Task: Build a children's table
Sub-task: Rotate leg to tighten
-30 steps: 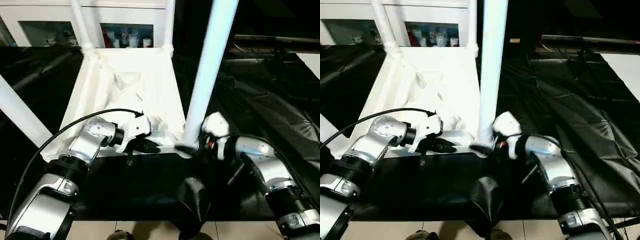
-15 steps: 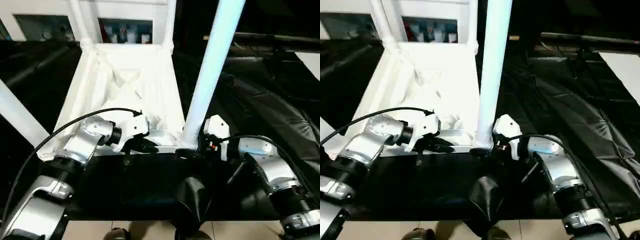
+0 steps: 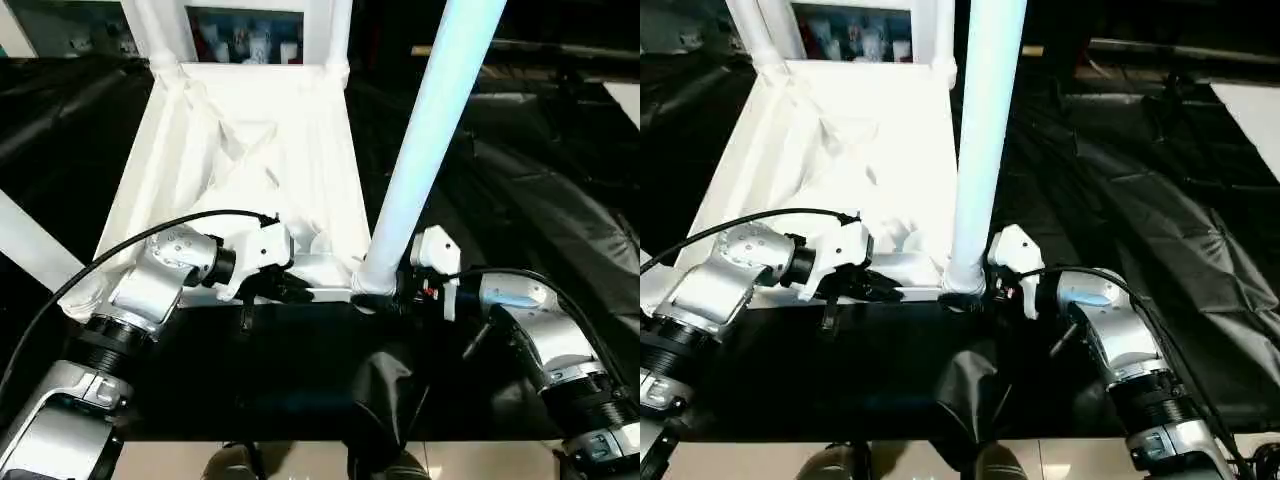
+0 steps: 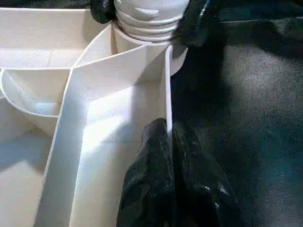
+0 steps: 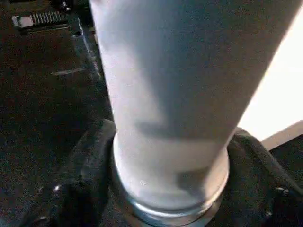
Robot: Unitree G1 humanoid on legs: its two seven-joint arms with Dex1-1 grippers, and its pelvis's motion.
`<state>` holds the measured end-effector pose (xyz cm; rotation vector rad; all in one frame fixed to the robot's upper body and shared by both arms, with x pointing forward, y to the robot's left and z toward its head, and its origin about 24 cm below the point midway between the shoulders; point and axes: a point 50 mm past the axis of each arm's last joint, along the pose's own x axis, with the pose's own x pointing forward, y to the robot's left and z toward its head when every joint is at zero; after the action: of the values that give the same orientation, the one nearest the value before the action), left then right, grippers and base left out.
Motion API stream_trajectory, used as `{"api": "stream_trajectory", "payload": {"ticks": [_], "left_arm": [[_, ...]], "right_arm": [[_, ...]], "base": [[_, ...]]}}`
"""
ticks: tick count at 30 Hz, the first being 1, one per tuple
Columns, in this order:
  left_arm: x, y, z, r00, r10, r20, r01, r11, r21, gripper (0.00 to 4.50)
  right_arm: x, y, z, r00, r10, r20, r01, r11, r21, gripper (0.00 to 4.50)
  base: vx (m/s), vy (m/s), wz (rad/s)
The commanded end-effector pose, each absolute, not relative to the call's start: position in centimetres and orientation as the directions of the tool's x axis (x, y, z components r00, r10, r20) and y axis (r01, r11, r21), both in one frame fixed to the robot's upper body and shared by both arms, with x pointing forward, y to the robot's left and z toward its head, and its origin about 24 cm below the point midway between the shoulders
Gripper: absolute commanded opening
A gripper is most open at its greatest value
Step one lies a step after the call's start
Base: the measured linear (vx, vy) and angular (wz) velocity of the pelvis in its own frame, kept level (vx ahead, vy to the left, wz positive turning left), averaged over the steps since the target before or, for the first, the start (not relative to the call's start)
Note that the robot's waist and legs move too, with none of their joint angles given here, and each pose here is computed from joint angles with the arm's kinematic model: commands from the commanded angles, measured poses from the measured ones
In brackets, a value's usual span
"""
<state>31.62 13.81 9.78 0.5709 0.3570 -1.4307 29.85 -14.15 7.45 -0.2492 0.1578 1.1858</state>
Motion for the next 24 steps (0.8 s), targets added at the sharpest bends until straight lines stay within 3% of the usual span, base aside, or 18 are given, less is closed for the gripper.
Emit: {"api": "stream_trajectory", "payload": {"ticks": [1,6,12,15,21,23,24], "left_arm": [[31.0,13.5,8.1,0.088,-0.833,-0.547,0.995,0.053,0.08,0.0],[31.0,13.6,7.9,0.093,-0.83,-0.549,0.995,0.06,0.078,0.0],[31.3,13.4,7.4,0.144,-0.824,-0.547,0.99,0.12,0.079,0.0],[32.4,12.6,6.9,0.277,-0.796,-0.538,0.96,0.255,0.117,0.0],[33.5,11.0,6.2,0.397,-0.738,-0.546,0.91,0.393,0.131,0.0],[34.1,9.7,5.8,0.467,-0.696,-0.546,0.869,0.477,0.136,0.0],[34.1,9.7,5.8,0.468,-0.695,-0.545,0.868,0.477,0.136,0.0]], "right_arm": [[29.4,-13.8,7.2,0.349,0.904,-0.247,-0.937,0.337,-0.09,2.86],[29.4,-13.9,7.2,0.354,0.903,-0.243,-0.935,0.343,-0.086,2.74],[29.6,-13.7,6.3,0.435,0.872,-0.225,-0.898,0.437,-0.045,2.72],[30.5,-13.1,5.2,0.609,0.768,-0.199,-0.783,0.622,0.006,2.72],[31.4,-11.2,4.4,0.77,0.611,-0.182,-0.613,0.788,0.051,2.72],[32.6,-9.8,4.1,0.874,0.443,-0.199,-0.442,0.895,0.053,2.72],[32.6,-9.8,4.1,0.874,0.442,-0.2,-0.441,0.896,0.053,2.72]], "base": [[0.0,0.0,0.0],[0.0,0.0,0.0],[0.0,0.0,0.0],[0.0,0.0,0.0],[0.0,0.0,0.0],[0.0,0.0,0.0],[0.0,0.0,0.0]]}}
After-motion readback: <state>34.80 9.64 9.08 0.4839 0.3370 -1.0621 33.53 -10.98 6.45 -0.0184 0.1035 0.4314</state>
